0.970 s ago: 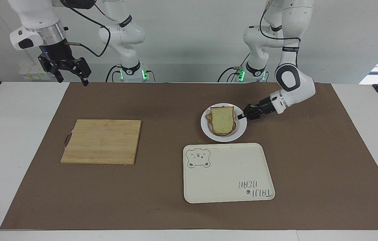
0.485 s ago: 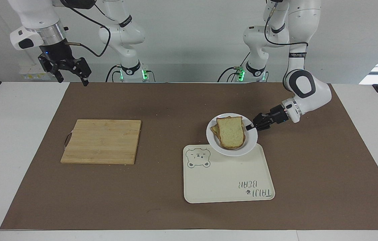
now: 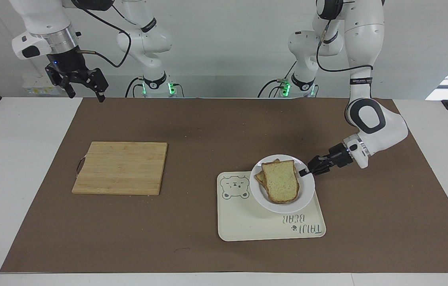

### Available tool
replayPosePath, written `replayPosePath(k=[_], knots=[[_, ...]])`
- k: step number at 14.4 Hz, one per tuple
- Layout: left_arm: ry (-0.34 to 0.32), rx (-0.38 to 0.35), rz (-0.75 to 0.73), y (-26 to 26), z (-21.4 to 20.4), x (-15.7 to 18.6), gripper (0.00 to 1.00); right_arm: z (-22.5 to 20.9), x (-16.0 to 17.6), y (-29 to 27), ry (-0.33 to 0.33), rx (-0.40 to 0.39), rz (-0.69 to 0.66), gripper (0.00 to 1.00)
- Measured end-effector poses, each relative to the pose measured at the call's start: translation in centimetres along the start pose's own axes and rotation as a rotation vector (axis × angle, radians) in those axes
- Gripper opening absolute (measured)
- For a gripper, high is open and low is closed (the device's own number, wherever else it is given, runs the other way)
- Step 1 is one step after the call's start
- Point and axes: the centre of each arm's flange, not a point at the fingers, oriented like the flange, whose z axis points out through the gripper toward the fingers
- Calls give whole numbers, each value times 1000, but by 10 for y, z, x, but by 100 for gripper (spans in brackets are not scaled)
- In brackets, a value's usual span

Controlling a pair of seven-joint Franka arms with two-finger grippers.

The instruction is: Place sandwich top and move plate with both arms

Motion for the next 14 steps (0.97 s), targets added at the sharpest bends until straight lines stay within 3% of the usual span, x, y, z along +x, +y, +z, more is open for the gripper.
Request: replayPosePath(k=[6,8,12,14], knots=[[39,49,7,-14,44,26,8,0,0,0,0,0,0,100],[47,60,19,-12,45,28,13,0,0,0,0,0,0,100],[58,144,77,-5,24,40,52,0,0,0,0,0,0,100],[62,236,90,16,0,45,76,0,0,0,0,0,0,100]])
